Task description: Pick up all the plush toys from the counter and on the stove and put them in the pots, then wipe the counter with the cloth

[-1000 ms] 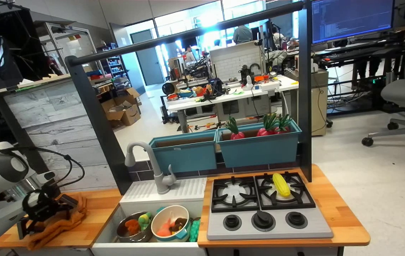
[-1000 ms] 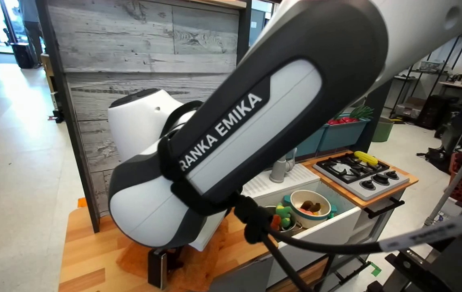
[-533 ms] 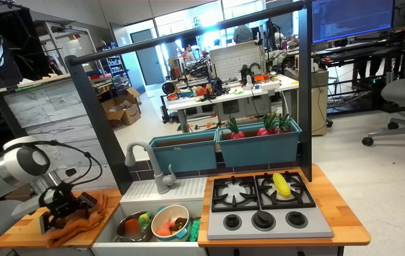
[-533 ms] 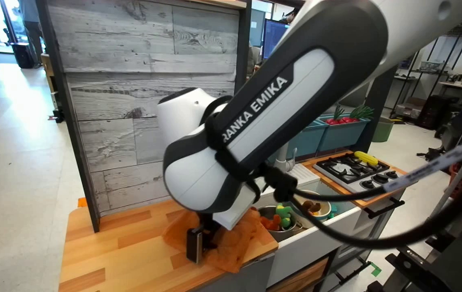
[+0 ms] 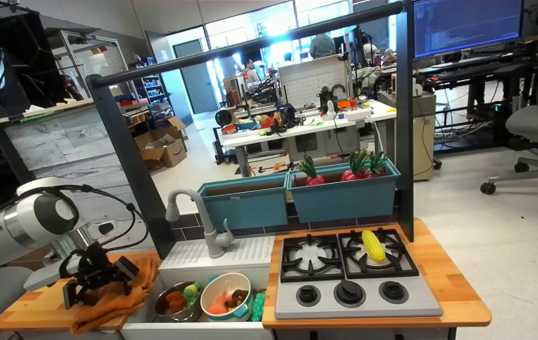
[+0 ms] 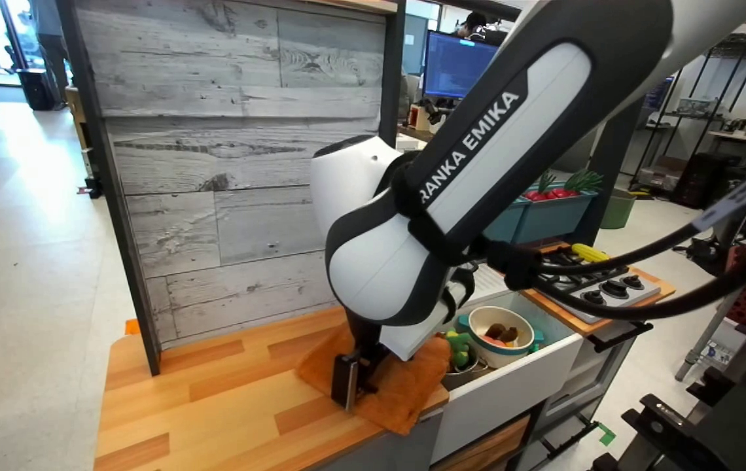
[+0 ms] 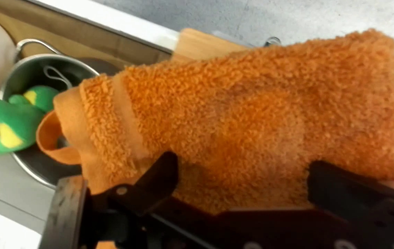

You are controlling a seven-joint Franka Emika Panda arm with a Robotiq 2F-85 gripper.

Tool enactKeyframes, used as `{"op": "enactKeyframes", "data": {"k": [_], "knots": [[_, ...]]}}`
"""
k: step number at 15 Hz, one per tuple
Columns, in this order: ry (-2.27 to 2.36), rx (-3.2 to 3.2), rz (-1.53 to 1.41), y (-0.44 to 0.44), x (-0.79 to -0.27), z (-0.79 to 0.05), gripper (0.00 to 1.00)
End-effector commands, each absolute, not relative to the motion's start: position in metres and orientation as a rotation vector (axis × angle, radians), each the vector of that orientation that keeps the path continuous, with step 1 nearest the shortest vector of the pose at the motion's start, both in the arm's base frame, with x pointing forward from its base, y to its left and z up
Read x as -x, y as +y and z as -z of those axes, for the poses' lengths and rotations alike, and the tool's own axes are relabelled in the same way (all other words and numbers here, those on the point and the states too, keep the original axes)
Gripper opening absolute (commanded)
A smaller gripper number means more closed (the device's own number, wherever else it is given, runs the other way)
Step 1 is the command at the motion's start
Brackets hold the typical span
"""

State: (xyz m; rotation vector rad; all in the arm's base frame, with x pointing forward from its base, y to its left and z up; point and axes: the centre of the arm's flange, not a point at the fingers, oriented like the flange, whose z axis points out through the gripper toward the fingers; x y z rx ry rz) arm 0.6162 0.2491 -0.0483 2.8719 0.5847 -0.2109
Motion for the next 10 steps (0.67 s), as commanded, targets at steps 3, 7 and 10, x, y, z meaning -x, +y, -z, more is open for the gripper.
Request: {"op": "enactKeyframes", "data": {"k": [3, 7, 10], "knots": [[0.814, -3.05, 0.161, 0.322, -0.621, 0.068, 1.0], [0.983, -3.094, 0.12, 0.376, -0.621, 0.064, 1.0], [0.997, -3.102, 0.094, 0.371, -0.621, 0.065, 1.0]]}}
